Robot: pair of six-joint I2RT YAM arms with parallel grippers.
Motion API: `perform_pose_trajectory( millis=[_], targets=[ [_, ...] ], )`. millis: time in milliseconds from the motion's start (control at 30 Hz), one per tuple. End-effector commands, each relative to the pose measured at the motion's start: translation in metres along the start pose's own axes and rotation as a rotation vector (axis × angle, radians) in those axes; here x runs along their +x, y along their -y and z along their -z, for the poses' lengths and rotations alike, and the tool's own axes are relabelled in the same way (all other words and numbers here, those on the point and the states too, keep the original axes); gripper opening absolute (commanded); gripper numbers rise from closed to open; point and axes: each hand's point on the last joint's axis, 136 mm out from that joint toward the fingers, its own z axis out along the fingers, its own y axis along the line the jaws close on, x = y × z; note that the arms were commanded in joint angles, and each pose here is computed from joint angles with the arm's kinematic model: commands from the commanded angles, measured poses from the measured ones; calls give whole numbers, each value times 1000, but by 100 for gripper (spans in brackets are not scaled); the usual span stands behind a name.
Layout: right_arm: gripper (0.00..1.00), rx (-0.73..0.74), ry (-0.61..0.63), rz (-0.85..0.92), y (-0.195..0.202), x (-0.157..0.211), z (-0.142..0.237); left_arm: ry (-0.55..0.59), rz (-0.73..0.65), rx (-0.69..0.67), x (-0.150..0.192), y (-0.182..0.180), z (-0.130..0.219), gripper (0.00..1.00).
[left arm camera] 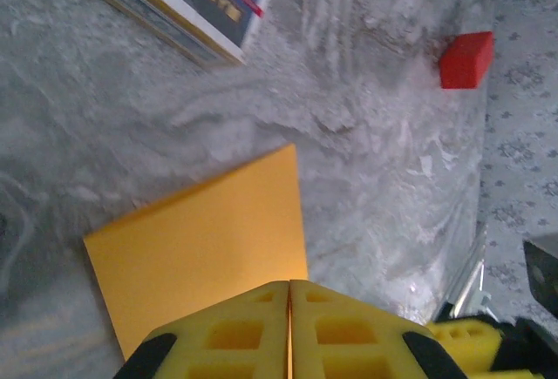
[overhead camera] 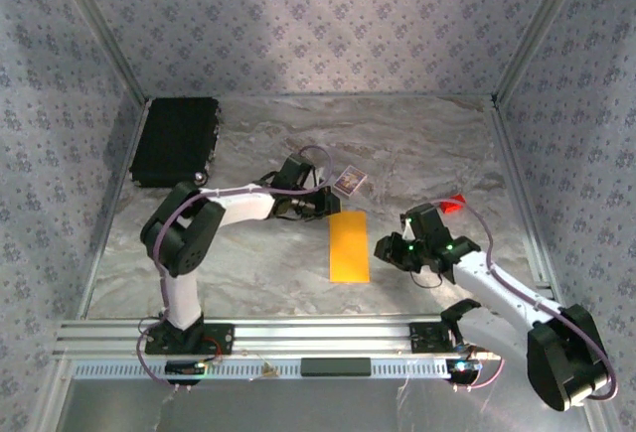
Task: Fold a paper plane with a square sheet of paper (pick it up from the middle)
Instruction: First fold the square sheet of paper in half at the center of the table.
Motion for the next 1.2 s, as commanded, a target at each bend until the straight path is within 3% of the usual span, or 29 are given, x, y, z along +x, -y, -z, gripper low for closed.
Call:
perform_pose_trajectory(
  millis=[0,200,600,1000,1167],
  targets=[
    [31,-2,-35,-61,3,12,0,-32,-14,8,-5,2,-8,9],
    [32,-36,-79,-64,-2,25,-5,-63,15,-27,-1,-18,-23,9],
    [45,-54,-158,-77,-7,48,-17,-90,118,-120,33,-80,-25,7],
    [46,26,-209,-116,10,57,-31,-80,122,-111,33,-78,-23,7],
    [45,-36,-199,-116,-1,53,-34,-82,120,-106,33,-77,-24,7]
  ],
)
